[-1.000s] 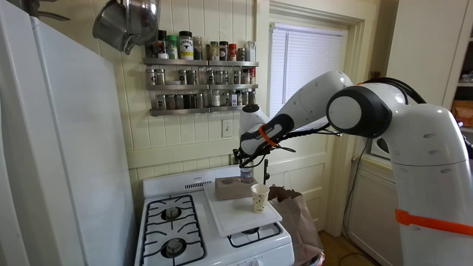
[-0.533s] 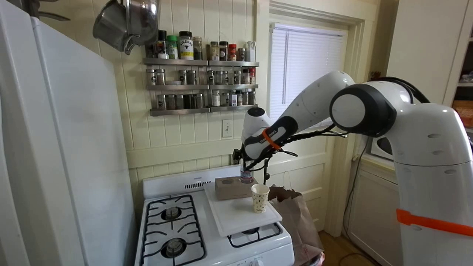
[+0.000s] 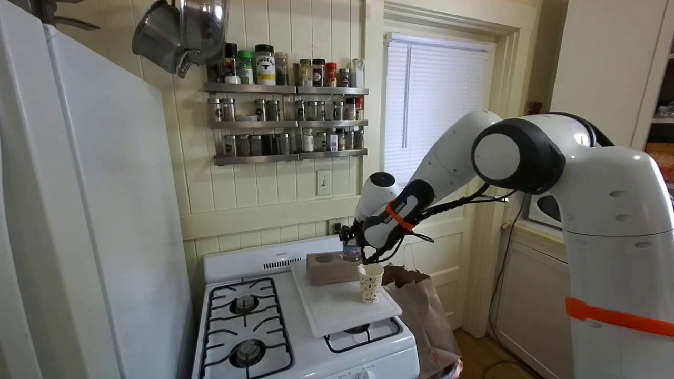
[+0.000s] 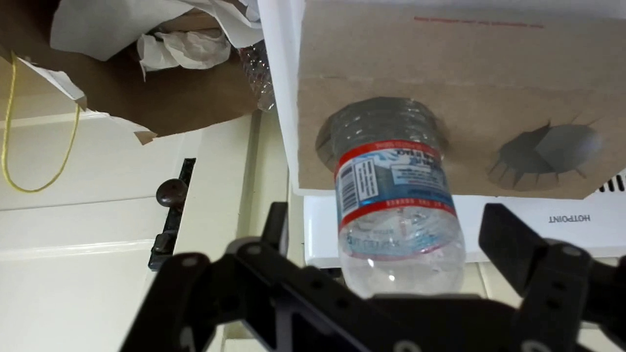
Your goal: Move the empty bottle to the hole on the left
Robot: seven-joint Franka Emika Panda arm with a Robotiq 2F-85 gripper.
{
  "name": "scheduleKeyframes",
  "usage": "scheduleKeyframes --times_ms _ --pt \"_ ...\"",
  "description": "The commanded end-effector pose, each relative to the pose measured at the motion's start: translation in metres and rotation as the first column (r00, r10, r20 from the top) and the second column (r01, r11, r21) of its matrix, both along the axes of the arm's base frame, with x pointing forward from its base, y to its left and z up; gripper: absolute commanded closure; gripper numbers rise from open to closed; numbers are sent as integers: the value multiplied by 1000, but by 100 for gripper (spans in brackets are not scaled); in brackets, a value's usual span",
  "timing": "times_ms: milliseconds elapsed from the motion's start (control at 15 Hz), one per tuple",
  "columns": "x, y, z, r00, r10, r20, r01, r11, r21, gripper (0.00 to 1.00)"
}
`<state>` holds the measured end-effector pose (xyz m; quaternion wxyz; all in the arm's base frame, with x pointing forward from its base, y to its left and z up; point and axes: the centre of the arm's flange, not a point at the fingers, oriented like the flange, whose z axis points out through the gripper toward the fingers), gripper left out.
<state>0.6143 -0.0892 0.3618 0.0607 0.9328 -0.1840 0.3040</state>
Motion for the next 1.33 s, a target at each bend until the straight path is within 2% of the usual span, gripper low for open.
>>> scheduleKeyframes --times_ms 0,333,800,1267 --pt "-16 -3 -15 999 17 31 -16 1000 -17 0" --pt "-18 -11 -33 999 33 34 -32 999 -28 0" --pt "-9 1 -50 998 59 16 -58 998 -23 0" --pt "6 8 -62 990 104 94 -100 994 -46 0"
